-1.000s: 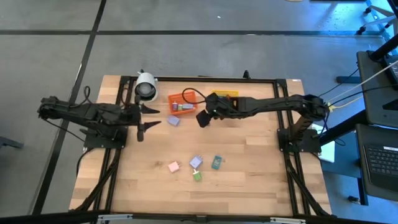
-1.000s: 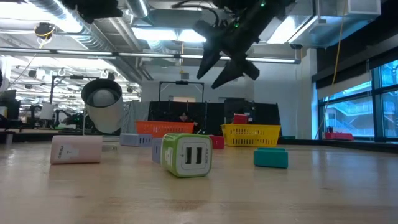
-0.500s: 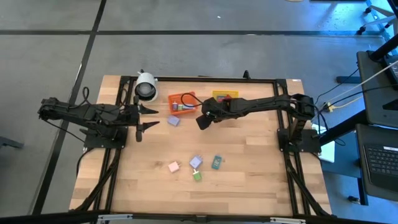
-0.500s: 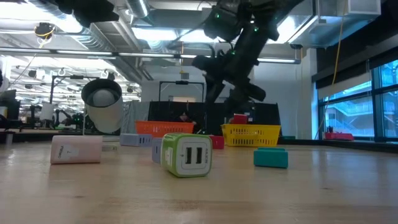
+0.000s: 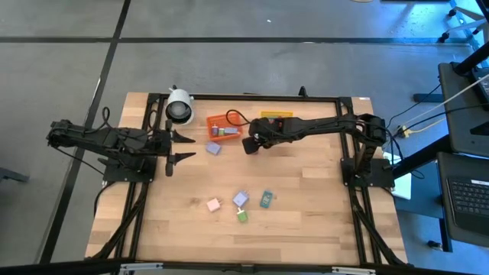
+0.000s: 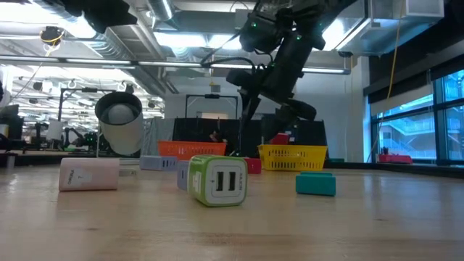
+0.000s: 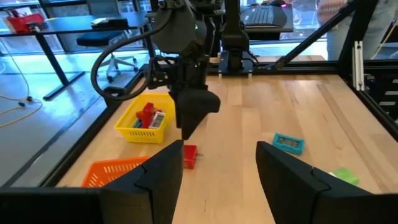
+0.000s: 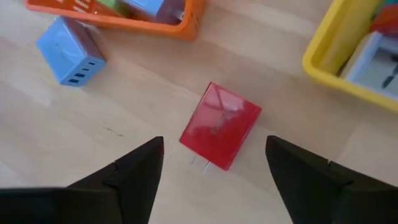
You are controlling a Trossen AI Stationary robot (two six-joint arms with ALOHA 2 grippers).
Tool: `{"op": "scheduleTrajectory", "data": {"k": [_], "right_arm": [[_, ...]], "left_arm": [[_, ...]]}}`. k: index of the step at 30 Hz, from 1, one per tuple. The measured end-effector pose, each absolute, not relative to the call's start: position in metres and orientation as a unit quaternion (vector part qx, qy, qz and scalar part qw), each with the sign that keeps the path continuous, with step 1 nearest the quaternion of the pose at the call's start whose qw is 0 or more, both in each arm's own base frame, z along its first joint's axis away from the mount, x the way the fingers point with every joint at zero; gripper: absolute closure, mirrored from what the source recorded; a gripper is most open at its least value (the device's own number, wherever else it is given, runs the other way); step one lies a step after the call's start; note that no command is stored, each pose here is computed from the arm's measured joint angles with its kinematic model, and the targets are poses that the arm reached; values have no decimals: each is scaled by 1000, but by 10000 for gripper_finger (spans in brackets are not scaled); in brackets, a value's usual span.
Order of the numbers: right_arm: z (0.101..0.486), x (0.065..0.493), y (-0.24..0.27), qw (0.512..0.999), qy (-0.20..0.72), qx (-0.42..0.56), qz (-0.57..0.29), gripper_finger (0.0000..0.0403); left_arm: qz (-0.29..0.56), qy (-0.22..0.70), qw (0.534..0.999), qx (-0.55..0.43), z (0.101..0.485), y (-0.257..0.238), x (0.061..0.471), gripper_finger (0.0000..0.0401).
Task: Pick & Place Office items
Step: Put the red charger adapter into the orange bin
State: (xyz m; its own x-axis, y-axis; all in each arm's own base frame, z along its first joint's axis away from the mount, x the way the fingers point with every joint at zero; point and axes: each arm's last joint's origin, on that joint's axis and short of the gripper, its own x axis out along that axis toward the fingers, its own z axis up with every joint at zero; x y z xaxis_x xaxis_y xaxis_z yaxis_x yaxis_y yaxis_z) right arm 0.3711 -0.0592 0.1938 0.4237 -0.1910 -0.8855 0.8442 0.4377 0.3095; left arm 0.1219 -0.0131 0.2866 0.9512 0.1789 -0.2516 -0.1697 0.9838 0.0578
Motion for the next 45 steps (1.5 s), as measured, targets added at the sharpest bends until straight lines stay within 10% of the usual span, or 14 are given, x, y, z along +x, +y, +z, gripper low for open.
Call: {"op": "scheduleTrajectory", "data": {"k": [45], "right_arm": [[146, 386, -81, 665, 398, 511, -372, 122]], "left_arm": [[63, 181, 981, 26, 276, -16, 129, 205]]}}
